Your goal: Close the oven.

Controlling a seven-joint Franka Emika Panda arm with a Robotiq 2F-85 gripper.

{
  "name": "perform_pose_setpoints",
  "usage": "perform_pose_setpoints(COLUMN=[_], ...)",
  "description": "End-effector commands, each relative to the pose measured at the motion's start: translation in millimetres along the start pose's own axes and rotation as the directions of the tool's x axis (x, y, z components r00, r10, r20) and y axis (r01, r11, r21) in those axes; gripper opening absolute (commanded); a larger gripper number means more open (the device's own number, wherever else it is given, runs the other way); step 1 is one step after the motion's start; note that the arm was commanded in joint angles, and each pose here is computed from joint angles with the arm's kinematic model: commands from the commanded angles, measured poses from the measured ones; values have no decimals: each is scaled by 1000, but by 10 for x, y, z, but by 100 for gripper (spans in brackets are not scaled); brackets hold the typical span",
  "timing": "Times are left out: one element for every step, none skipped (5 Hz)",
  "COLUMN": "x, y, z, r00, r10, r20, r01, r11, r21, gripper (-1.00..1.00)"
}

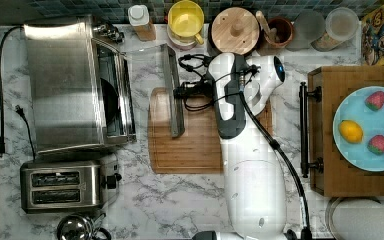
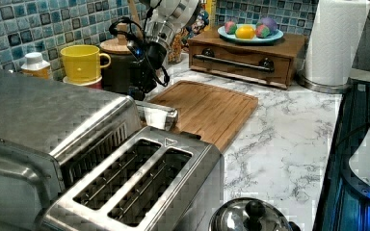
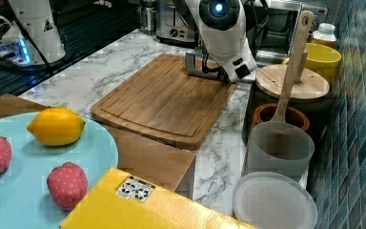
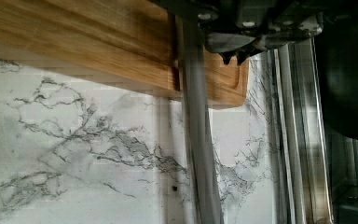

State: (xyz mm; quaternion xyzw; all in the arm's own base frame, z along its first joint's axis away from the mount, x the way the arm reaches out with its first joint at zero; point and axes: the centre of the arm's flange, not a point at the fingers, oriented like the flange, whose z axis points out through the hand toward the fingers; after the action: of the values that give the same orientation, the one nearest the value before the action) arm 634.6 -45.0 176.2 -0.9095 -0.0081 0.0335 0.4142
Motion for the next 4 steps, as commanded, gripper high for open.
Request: perform_pose_setpoints(x=[129,46,29,-68], y=[-2166,-2558,-2864,-3227], z=[86,182,183,319], r00=[941,930,924,913], r10=[-336,-368,-383,-406], r20=[-33,-15,10,39], r01=[336,367,383,405], r11=[942,929,923,891], r21=[-5,-40,-46,-204], gripper=[-100,-100,-100,-100])
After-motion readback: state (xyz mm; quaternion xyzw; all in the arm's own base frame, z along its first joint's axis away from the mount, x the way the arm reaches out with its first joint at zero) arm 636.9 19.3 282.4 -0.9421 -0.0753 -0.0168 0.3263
